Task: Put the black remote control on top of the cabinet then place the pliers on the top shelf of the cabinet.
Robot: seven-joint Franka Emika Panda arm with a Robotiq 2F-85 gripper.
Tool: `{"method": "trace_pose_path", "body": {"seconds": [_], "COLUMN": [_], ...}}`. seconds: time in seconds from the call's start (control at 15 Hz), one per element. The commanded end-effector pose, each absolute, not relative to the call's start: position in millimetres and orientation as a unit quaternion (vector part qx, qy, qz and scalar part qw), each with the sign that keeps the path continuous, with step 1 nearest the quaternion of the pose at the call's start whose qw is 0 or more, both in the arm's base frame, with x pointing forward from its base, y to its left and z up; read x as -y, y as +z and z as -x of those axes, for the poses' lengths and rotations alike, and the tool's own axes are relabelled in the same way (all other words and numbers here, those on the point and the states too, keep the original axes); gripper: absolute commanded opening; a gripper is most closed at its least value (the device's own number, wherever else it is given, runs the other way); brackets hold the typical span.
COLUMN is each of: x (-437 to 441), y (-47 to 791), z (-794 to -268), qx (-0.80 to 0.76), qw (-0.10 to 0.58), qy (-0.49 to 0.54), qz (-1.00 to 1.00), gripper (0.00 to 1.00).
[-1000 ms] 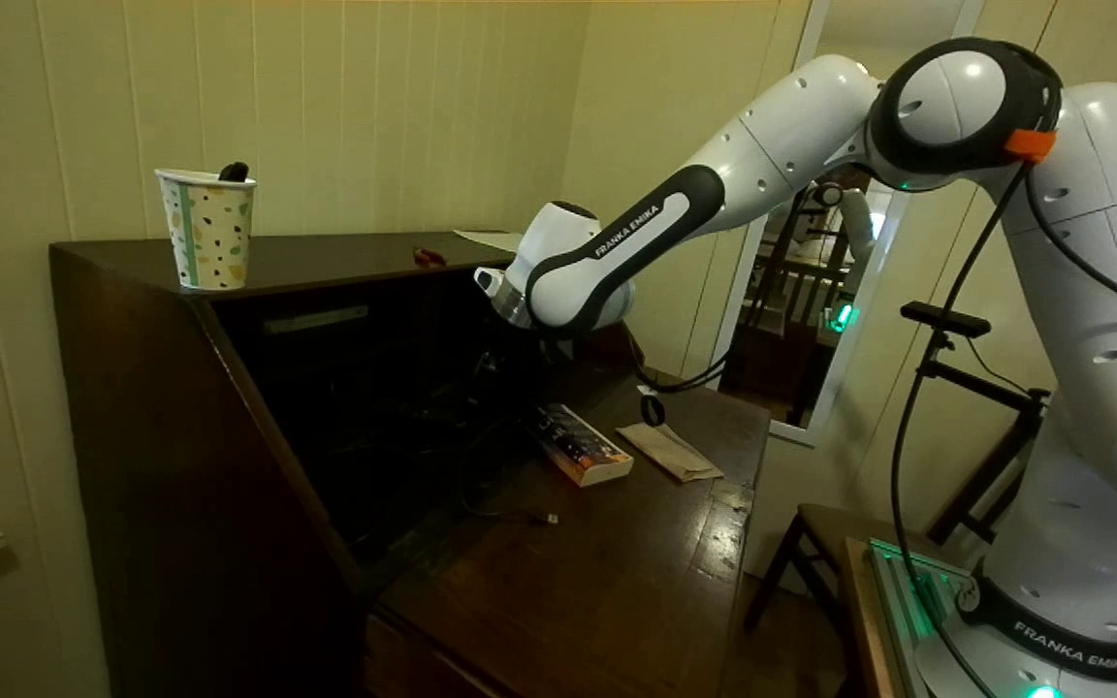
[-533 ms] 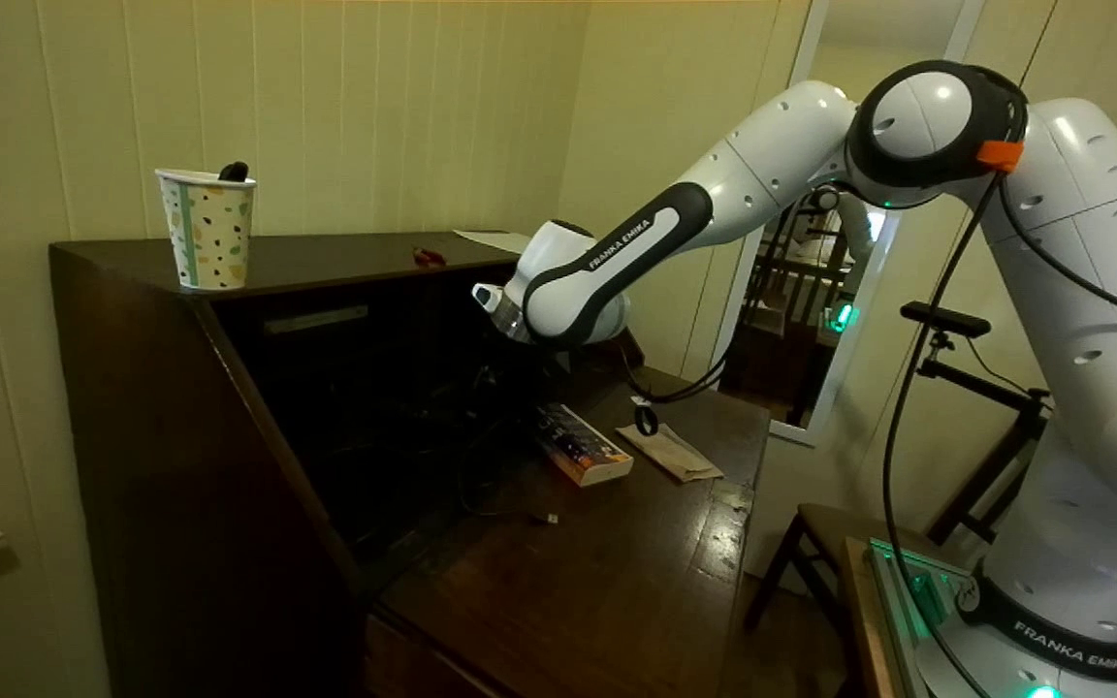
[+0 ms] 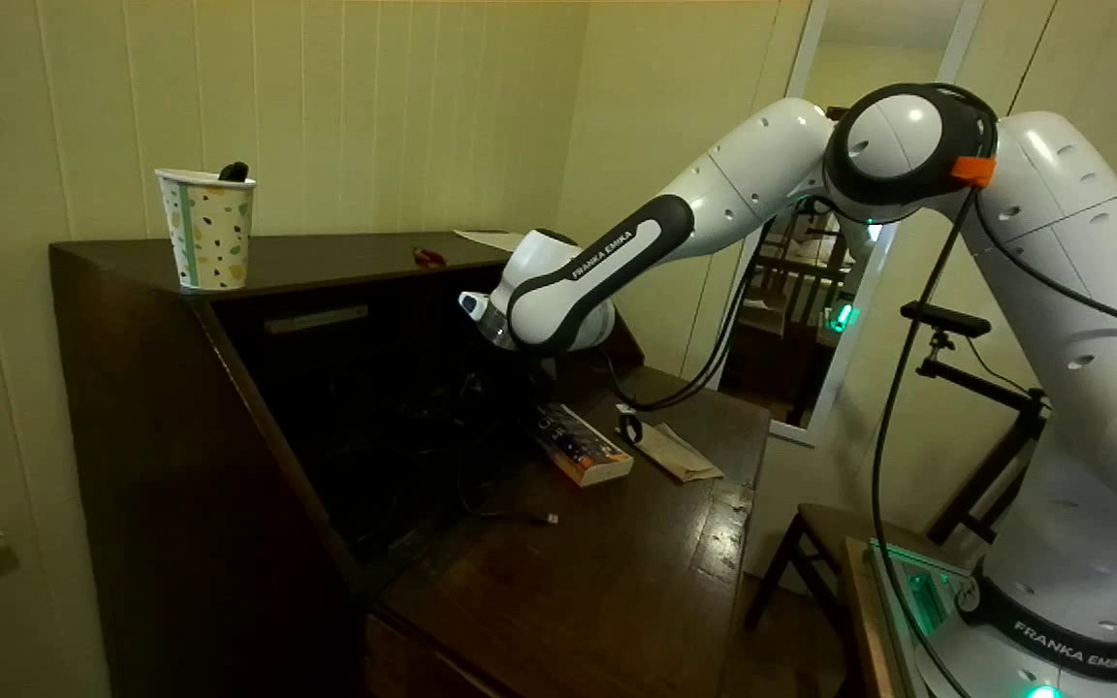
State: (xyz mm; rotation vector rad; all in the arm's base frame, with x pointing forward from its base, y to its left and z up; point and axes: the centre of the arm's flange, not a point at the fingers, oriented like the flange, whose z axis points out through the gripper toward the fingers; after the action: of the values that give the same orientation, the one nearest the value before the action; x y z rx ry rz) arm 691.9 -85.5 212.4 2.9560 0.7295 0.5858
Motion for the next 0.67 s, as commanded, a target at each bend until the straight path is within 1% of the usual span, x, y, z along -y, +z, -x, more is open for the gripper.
{"method": "trace_pose_path", "body": {"seconds": [0.0,0.13,0.2,0.33,0.6], "x": [85.9,85.4,85.9,87.1,78.9], "y": [207.0,204.2,203.3,201.3,210.2], "z": [-715.1,-717.9,-719.0,-720.0,-713.2], "qx": [-0.236,-0.232,-0.231,-0.228,-0.207], "qw": [0.015,0.013,0.011,0.007,0.001], "qy": [0.18,0.17,0.166,0.158,0.13], "qz": [-0.955,-0.958,-0.959,-0.961,-0.97], "gripper": [1.0,0.99,0.76,0.72,0.42]}}
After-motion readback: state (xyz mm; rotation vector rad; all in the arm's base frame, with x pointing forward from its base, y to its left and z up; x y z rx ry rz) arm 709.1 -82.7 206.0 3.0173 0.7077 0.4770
